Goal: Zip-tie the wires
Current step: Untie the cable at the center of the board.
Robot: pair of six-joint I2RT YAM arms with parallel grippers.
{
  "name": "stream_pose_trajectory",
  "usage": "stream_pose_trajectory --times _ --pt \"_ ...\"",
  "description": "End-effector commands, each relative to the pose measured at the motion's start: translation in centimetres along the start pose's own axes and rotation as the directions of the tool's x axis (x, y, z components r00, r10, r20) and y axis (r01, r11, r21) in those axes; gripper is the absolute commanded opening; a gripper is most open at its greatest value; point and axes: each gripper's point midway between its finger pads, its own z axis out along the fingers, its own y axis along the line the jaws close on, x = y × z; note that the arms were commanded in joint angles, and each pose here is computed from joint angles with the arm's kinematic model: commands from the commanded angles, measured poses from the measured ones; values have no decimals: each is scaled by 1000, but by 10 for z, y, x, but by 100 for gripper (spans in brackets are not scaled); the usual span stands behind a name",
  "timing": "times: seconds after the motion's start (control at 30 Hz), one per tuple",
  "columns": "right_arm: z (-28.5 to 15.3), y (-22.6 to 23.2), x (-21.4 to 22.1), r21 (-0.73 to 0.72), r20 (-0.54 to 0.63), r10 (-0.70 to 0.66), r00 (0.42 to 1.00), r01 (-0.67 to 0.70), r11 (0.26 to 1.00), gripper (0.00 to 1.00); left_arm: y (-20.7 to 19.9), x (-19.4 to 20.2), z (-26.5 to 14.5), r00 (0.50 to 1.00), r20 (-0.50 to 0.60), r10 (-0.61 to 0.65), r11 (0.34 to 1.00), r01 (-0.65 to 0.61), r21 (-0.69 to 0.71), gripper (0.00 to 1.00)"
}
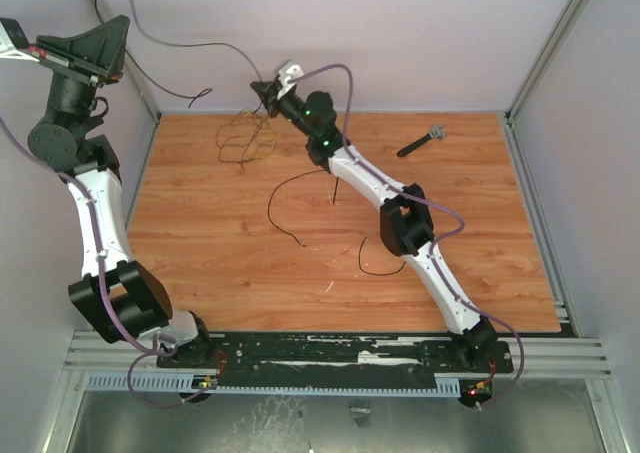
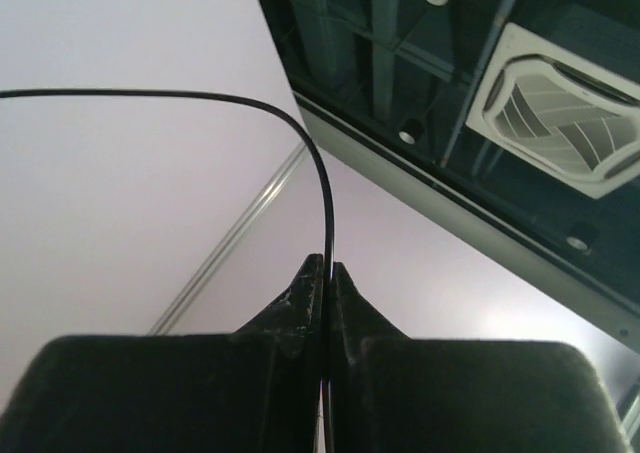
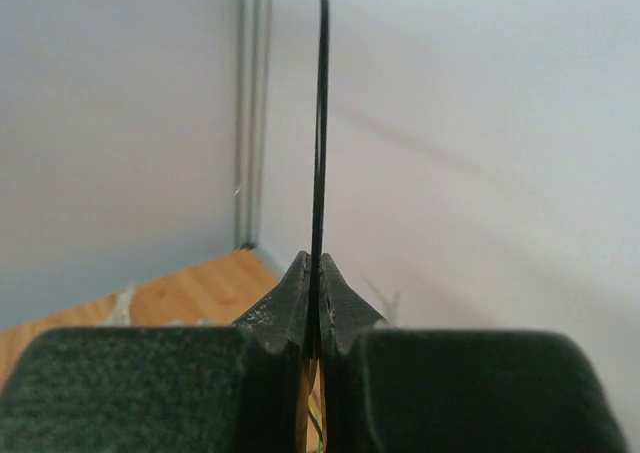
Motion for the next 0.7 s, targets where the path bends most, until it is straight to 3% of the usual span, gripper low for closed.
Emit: stream_pose_trajectory --times 0.0,0.07,0.17,0.3,0.67 --pt "1 -20 -59 -29 18 -102 995 103 994 0 -13 6 -18 997 -6 73 997 -73 13 0" --pt "-4 -16 -35 -77 -75 -116 990 111 991 0 1 3 -26 998 6 61 998 -61 -23 0" --pt "-21 -21 13 -62 -236 -66 969 53 997 0 23 4 -37 999 15 32 997 -30 -69 0" --pt "-41 -28 63 -14 -367 -21 930 18 1000 0 47 10 -50 1000 0 27 992 -27 -125 0" --pt "-85 -67 147 141 -572 59 818 27 990 0 117 65 -108 997 -34 -73 944 58 -324 0"
